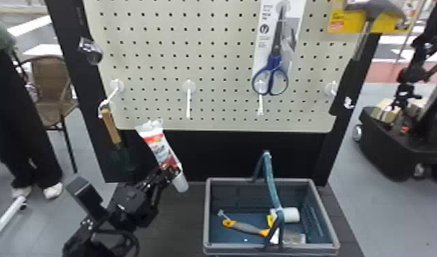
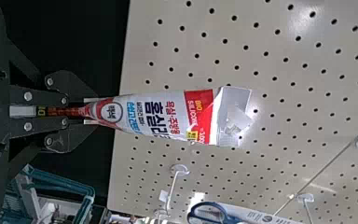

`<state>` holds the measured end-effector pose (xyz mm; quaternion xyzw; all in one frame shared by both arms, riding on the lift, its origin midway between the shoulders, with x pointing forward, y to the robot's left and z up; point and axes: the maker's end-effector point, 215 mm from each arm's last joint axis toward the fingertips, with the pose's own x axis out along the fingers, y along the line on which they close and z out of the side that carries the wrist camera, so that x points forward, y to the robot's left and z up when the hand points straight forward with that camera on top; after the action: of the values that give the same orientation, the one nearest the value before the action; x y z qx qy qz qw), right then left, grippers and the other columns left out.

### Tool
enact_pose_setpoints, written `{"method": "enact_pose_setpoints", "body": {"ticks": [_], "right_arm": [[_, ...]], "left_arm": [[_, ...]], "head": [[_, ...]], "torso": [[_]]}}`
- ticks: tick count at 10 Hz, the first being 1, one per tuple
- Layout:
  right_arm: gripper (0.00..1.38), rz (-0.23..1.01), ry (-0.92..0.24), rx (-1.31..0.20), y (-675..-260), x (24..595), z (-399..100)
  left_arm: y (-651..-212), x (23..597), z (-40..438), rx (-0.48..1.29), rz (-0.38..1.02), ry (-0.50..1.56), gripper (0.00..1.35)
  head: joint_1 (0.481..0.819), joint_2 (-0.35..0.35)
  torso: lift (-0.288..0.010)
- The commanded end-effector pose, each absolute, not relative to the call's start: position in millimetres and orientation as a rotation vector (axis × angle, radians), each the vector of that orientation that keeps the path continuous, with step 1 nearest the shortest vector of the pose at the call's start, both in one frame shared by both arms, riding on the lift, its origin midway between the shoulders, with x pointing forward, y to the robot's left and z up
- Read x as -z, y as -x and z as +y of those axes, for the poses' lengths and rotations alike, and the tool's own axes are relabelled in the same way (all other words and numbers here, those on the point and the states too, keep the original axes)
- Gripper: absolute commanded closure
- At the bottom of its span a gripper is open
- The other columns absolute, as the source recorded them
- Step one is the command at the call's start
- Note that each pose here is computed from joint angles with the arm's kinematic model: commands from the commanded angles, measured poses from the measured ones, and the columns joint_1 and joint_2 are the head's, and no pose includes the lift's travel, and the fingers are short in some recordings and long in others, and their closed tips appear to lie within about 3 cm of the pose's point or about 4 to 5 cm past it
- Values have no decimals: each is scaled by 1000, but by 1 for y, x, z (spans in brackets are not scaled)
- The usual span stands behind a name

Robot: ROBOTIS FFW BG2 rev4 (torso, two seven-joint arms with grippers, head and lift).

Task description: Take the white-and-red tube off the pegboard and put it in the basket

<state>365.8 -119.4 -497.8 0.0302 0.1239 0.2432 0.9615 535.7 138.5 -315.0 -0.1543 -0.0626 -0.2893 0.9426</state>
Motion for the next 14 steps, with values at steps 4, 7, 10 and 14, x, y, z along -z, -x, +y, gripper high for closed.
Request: {"method": "enact_pose_setpoints", "body": {"ticks": [4,7,10,14], "right_arm": [[317,255,-62,-494,-366,500,-119],[317,259,-61,-495,-366,501,-119],[317,260,-60,-495,-367,502,-119],[317,257,-57,-495,-370,501,-119]], "left_arm": [[-519,331,111,599,-82,503,1144],[-508,318,77,649,-59,686,1144],[-491,329,35,732,44,859,1144],[-486,327,1,839,102,828,1144]], "head": [[549,0],[549,0],[549,0],[549,0]], "torso": [[-100],[-100],[-100],[-100]]}}
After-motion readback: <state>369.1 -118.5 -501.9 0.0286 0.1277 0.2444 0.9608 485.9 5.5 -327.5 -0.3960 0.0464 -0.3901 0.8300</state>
